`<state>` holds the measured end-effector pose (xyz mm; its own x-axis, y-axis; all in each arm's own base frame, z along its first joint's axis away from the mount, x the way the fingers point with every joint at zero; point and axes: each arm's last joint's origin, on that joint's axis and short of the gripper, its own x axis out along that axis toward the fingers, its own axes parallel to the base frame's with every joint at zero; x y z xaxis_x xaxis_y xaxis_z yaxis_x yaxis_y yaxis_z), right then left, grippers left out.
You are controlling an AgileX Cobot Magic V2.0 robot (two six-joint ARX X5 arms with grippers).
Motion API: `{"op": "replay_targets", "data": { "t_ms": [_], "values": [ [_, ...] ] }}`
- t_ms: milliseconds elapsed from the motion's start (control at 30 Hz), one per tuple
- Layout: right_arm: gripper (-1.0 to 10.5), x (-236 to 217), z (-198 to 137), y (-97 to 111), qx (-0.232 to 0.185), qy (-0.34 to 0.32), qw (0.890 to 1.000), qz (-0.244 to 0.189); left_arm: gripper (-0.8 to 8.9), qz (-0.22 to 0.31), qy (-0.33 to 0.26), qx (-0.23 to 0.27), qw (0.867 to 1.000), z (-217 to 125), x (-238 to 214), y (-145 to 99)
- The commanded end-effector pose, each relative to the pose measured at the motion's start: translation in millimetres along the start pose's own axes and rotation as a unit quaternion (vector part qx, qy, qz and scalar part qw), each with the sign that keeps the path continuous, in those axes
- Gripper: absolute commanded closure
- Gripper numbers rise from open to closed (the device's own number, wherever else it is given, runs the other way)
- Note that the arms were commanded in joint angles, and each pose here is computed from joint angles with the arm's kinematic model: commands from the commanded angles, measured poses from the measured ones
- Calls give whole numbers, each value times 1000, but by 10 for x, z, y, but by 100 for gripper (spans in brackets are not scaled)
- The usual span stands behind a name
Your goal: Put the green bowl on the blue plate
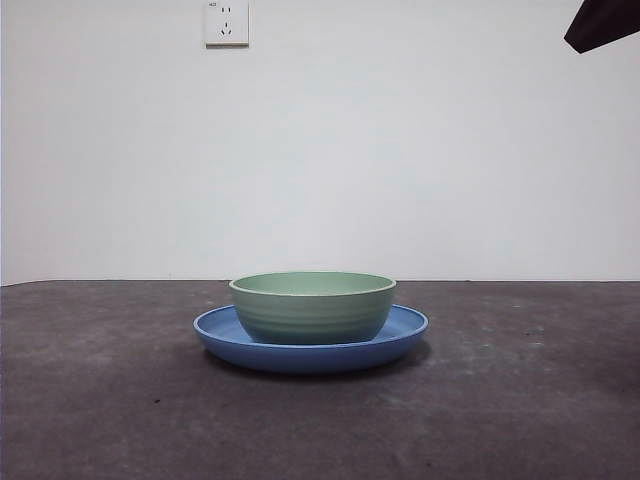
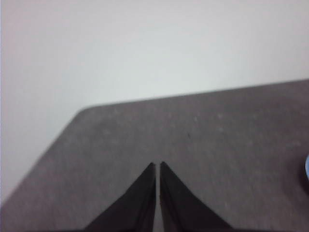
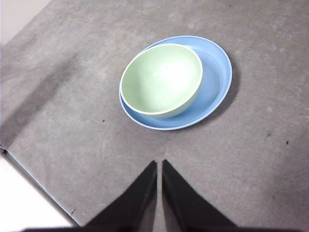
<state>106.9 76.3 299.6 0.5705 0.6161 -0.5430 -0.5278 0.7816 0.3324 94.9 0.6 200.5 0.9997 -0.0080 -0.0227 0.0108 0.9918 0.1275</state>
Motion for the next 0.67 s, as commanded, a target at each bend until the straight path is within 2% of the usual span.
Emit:
{"op": "replay_targets", "data": {
  "t_ms": [33,267,667],
  "values": [
    [934,-10,30,20,0,-7,1000,5,799,3,6,-17,1000,-113,11,-11],
    [934,-10,30,20,0,-7,1000,5,799,2,23,-34,999,-341,20,-40],
    [934,-10,30,20,0,-7,1000,5,798,-3,71,-36,997,-495,21,-60]
  ]
}}
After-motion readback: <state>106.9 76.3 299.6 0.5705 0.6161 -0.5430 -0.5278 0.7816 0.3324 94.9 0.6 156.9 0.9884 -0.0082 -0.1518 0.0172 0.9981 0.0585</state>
